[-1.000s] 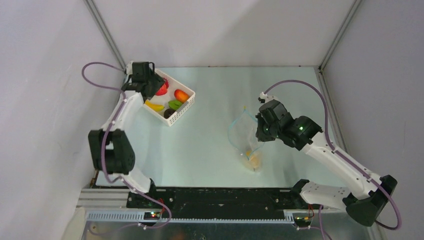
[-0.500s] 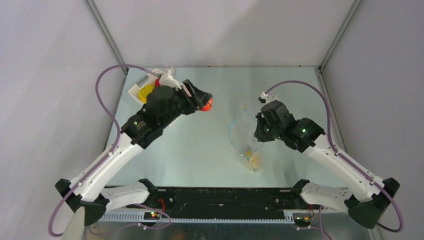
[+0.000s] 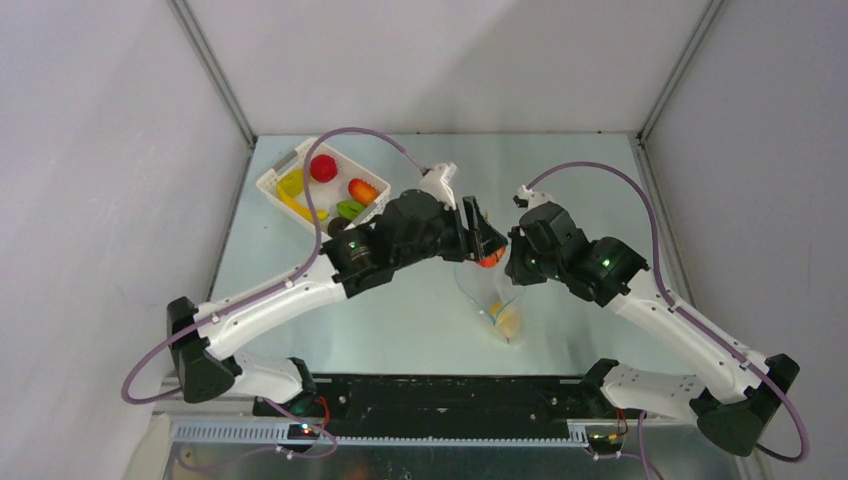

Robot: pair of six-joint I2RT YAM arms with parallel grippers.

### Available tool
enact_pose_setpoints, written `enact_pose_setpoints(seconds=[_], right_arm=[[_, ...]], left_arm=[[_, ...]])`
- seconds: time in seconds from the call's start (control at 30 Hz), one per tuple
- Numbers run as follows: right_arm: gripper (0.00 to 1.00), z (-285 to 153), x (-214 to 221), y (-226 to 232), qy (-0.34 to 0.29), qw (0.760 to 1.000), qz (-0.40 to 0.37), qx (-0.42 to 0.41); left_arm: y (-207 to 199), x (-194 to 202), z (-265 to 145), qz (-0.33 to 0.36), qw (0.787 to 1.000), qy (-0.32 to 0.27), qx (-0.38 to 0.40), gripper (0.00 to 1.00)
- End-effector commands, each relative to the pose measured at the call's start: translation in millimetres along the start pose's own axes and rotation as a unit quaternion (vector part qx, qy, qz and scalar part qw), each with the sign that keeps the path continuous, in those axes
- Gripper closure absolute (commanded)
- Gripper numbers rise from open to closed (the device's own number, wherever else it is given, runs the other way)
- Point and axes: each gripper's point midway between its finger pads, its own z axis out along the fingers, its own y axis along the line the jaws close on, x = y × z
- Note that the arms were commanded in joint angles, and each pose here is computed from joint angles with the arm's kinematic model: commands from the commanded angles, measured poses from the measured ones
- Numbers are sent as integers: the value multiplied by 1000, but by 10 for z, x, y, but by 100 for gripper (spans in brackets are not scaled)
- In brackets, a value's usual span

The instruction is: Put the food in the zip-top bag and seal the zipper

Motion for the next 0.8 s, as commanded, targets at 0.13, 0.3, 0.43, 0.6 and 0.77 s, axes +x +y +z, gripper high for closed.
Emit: enact_pose_setpoints(seconds=[0.13, 0.3, 0.43, 0.6, 0.77], right_arm=[[100, -82, -54, 18, -20, 1000, 11, -6], [100, -102, -44, -5, -21, 1000, 14, -1], [100, -123, -43, -15, -23, 1000, 17, 1], [100, -131, -39, 7, -24, 1000, 17, -2], [100, -134, -26, 13, -23, 1000, 16, -1]], left_arm=[[-20, 291, 12, 30, 999, 27, -8, 50], [59, 379, -18, 37, 998, 32, -28, 35], [55, 383, -90, 45, 998, 25, -31, 4], [-60, 382, -136, 49, 998, 24, -1, 0], [-90, 339, -179, 56, 998, 21, 3, 0]])
